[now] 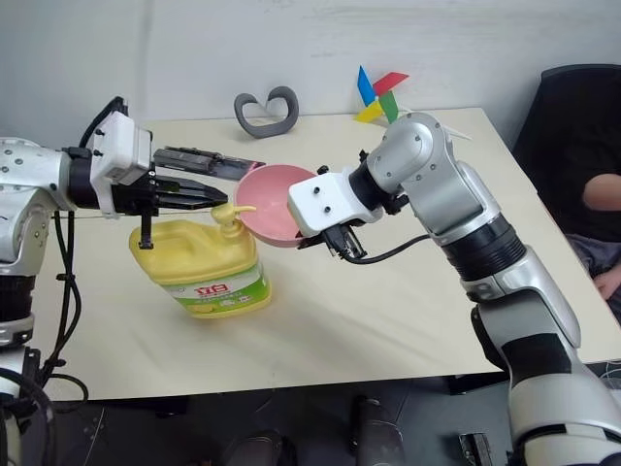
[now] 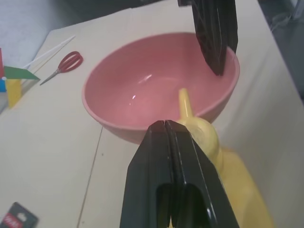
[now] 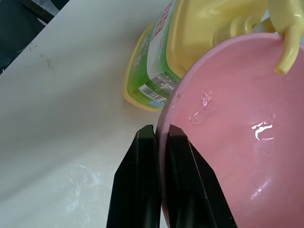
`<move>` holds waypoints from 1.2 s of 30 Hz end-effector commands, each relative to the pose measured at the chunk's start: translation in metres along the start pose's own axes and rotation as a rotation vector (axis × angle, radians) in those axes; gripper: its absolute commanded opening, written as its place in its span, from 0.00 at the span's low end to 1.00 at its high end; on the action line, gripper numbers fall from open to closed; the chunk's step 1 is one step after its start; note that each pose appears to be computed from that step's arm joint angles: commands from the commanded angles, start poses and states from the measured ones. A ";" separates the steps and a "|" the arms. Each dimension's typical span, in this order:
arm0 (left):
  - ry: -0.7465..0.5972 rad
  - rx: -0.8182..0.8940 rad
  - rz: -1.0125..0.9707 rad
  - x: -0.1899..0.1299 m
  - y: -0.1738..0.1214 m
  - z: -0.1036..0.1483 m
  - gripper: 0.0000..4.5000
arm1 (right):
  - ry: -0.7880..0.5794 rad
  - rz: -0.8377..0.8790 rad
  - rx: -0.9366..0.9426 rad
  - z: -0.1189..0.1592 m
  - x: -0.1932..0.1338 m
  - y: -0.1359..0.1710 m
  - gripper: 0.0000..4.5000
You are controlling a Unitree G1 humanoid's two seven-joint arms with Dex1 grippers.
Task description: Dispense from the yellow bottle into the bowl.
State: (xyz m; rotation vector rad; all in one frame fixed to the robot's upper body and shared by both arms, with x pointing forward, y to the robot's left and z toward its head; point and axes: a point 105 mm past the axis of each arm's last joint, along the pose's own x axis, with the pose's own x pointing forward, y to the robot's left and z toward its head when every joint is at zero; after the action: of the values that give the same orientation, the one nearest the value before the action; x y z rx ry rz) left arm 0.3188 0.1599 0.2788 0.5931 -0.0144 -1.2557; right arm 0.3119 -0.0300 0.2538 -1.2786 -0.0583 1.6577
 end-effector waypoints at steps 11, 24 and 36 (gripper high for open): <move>-0.084 -0.130 0.111 -0.090 -0.001 0.052 0.47 | -0.048 0.008 0.056 0.001 -0.027 0.031 0.00; 0.233 -0.277 0.051 -0.139 -0.093 0.044 1.00 | 0.122 -0.070 0.213 -0.079 0.002 0.099 0.00; 0.260 -0.275 0.118 -0.146 -0.111 0.028 1.00 | 0.183 -0.119 0.280 -0.111 0.021 0.120 0.24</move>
State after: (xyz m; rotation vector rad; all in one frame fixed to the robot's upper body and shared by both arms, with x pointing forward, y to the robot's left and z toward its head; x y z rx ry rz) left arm 0.1729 0.2631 0.2937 0.4815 0.3579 -0.9778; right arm 0.3159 -0.1272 0.1145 -1.1899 0.2189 1.4153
